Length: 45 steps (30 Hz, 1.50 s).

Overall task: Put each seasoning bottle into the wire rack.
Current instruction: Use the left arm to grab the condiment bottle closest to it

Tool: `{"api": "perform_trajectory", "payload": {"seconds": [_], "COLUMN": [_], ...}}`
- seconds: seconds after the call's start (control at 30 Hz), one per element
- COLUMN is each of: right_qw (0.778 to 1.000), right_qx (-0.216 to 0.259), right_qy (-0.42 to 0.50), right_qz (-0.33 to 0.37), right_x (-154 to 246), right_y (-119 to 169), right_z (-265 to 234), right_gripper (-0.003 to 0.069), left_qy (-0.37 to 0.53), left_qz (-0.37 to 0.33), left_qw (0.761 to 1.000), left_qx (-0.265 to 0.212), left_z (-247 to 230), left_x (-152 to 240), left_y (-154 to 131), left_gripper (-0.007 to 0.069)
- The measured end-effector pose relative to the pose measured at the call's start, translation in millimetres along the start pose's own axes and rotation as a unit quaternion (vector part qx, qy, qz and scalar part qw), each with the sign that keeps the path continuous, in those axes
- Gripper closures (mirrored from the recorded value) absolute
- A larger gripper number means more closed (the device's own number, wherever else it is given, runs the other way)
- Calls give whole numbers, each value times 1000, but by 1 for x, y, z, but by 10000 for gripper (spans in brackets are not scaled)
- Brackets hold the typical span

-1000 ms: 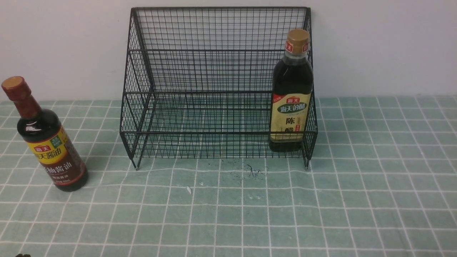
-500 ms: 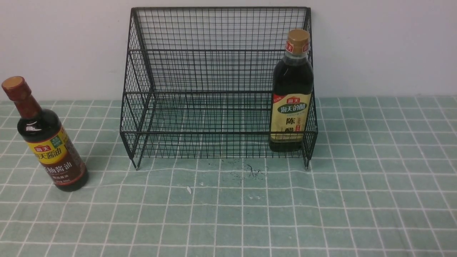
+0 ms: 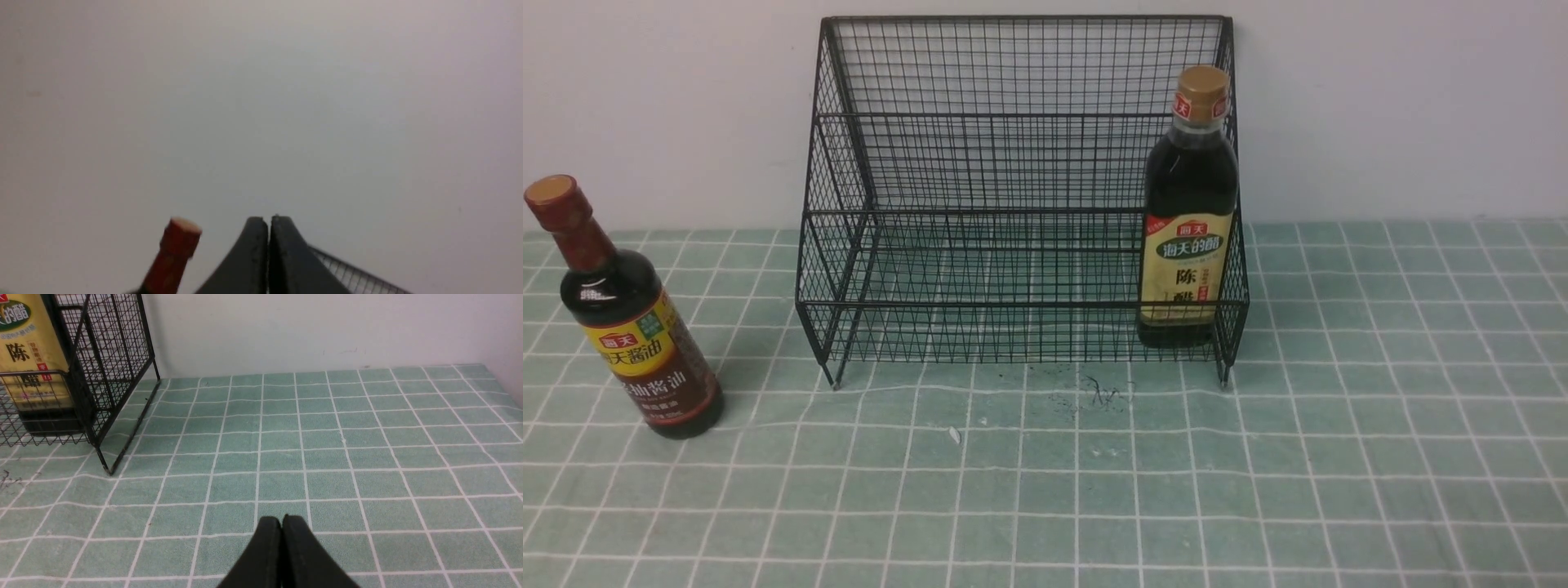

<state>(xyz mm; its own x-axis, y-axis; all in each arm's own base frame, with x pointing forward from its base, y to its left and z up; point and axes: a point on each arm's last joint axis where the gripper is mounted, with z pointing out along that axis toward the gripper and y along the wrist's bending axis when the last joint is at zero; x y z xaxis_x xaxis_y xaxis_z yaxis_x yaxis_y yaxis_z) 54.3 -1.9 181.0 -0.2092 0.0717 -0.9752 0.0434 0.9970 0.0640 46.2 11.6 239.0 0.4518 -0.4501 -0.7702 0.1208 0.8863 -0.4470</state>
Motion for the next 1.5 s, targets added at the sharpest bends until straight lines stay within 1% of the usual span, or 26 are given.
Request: {"api": "perform_trajectory", "payload": {"seconds": [0.07, 0.23, 0.33, 0.37, 0.4, 0.43, 0.47, 0.5, 0.53, 0.57, 0.63, 0.67, 0.7, 0.73, 0.77, 0.8, 0.83, 0.9, 1.0, 1.03, 1.13, 1.3, 1.33, 1.43, 1.47, 1.5], "right_qw": [1000, 1000, 1000, 1000, 1000, 1000, 1000, 1000, 1000, 1000, 1000, 1000, 1000, 1000, 1000, 1000, 1000, 1000, 1000, 1000, 1000, 1000, 1000, 1000, 1000, 1000], "right_qx": [0, 0, 0, 0, 0, 0, 0, 0, 0, 0, 0, 0, 0, 0, 0, 0, 0, 0, 0, 0, 0, 0, 0, 0, 0, 0], "right_qy": [0, 0, 0, 0, 0, 0, 0, 0, 0, 0, 0, 0, 0, 0, 0, 0, 0, 0, 0, 0, 0, 0, 0, 0, 0, 0], "right_qz": [0, 0, 0, 0, 0, 0, 0, 0, 0, 0, 0, 0, 0, 0, 0, 0, 0, 0, 0, 0, 0, 0, 0, 0, 1, 7], "right_x": [0, 0, 0, 0, 0, 0, 0, 0, 0, 0, 0, 0, 0, 0, 0, 0, 0, 0, 0, 0, 0, 0, 0, 0, 0, 0], "right_y": [0, 0, 0, 0, 0, 0, 0, 0, 0, 0, 0, 0, 0, 0, 0, 0, 0, 0, 0, 0, 0, 0, 0, 0, 0, 0], "right_z": [0, 0, 0, 0, 0, 0, 0, 0, 0, 0, 0, 0, 0, 0, 0, 0, 0, 0, 0, 0, 0, 0, 0, 0, 0, 0], "right_gripper": [673, 673, 673, 673, 673, 673, 673, 673, 673, 673, 673, 673, 673, 673, 673, 673, 673, 673, 673, 673, 673, 673, 673, 673, 673, 673], "left_qy": [-23, -11, 1, 0, 15, 26, 40, 48, 52, 69, 92, 109, 111, 123, 131, 135, 137, 144, 146, 153, 170, 214, 216, 225, 225, 225], "left_qz": [29, 101, 155, 158, 187, 200, 217, 223, 225, 232, 236, 235, 233, 231, 225, 225, 218, 205, 189, 181, 182, 219, 219, 231, 234, 237], "left_qw": [999, 995, 988, 987, 982, 979, 975, 973, 973, 970, 967, 966, 966, 965, 965, 965, 966, 966, 967, 965, 959, 940, 940, 929, 928, 924], "left_qx": [2, 10, 20, 21, 22, 20, 19, 18, 18, 15, 10, 4, 2, -5, -15, -17, -31, -58, -89, -111, -134, -150, -151, -179, -182, -199], "left_z": [0, 4, 13, 14, 22, 28, 36, 42, 43, 53, 67, 78, 79, 89, 99, 102, 114, 132, 148, 160, 182, 209, 210, 218, 218, 219], "left_x": [-4, -15, -31, -34, -39, -40, -42, -44, -43, -42, -40, -38, -37, -34, -30, -29, -25, -18, -12, -6, 6, 33, 34, 49, 50, 55], "left_y": [0, -9, -21, -23, -28, -29, -32, -34, -34, -35, -37, -37, -37, -36, -35, -34, -32, -28, -22, -18, -13, -2, -2, 8, 10, 15], "left_gripper": [631, 626, 588, 581, 545, 524, 486, 457, 450, 394, 309, 251, 243, 189, 155, 141, 102, 58, 39, 32, 32, 33, 33, 33, 33, 33]}}
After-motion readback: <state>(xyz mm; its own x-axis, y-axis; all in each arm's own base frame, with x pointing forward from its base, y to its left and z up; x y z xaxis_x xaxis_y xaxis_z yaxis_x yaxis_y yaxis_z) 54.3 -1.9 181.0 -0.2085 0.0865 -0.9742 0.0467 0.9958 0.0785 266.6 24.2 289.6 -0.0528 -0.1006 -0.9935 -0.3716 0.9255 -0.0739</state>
